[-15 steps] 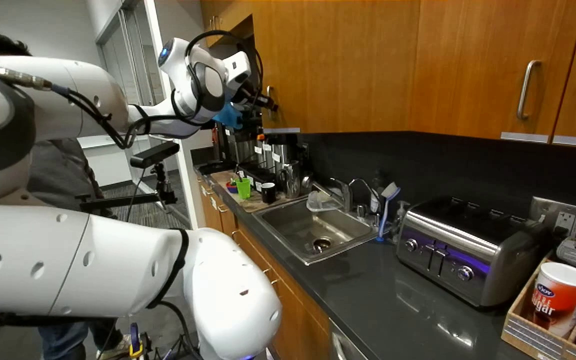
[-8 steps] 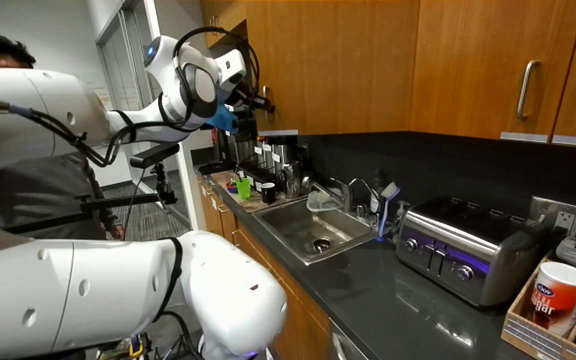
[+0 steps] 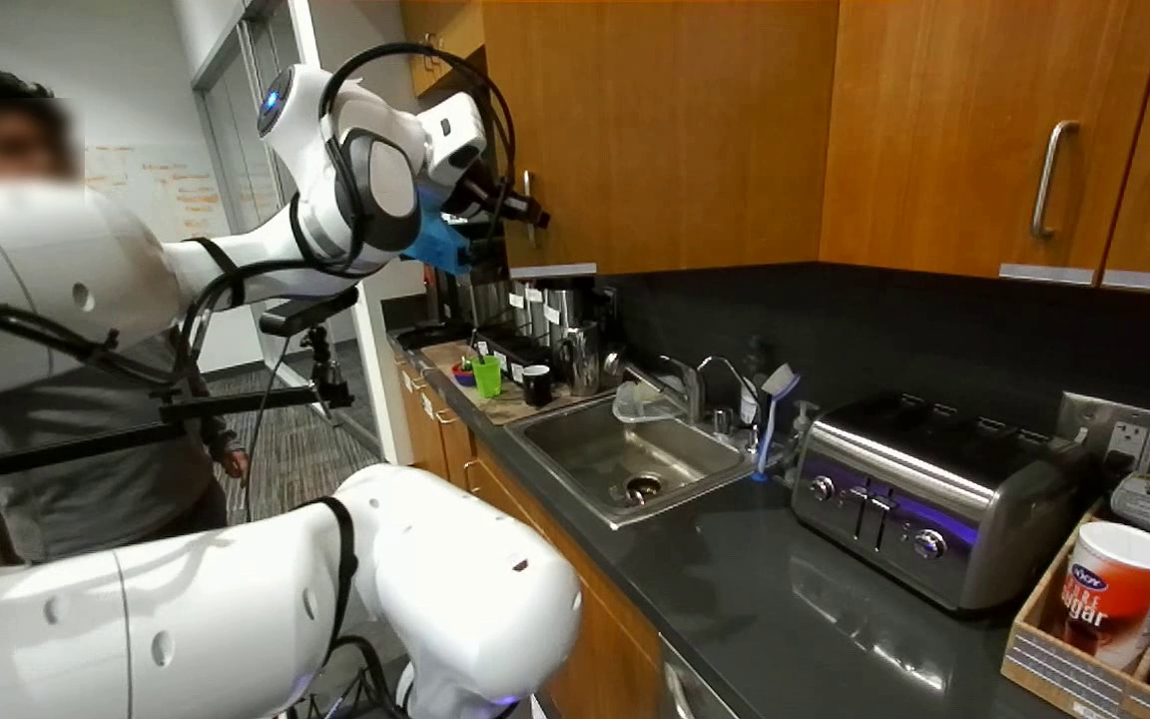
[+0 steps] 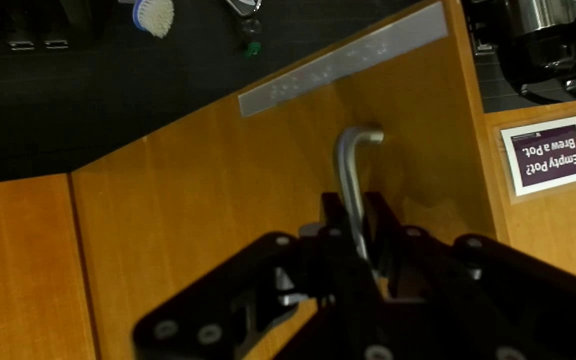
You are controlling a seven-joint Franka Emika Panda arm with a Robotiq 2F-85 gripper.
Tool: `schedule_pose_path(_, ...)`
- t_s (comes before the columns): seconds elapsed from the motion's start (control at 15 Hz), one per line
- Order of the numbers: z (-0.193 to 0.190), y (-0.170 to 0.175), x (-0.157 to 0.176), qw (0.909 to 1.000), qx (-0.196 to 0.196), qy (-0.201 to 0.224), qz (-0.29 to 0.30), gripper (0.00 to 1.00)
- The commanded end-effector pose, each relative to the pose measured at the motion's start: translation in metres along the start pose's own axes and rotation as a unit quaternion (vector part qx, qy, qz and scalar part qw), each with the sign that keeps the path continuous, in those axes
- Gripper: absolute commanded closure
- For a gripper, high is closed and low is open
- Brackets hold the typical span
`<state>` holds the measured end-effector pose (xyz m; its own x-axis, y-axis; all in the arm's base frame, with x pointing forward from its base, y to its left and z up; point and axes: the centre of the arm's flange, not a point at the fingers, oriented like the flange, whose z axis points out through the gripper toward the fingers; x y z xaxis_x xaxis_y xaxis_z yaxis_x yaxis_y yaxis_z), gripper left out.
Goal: Open the right door of the cabinet above the sink.
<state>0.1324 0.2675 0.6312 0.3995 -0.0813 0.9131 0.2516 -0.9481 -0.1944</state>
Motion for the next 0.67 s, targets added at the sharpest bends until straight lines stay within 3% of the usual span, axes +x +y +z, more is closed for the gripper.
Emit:
schedule_pose_path(0.0, 0.018, 0.076, 0.005, 0.9971, -0.052, 0.009, 0.054, 0.96)
schedule_pose_path(0.6, 0.001, 0.105, -0.003, 0.9968, -0.058, 0.006, 0.056, 0.96)
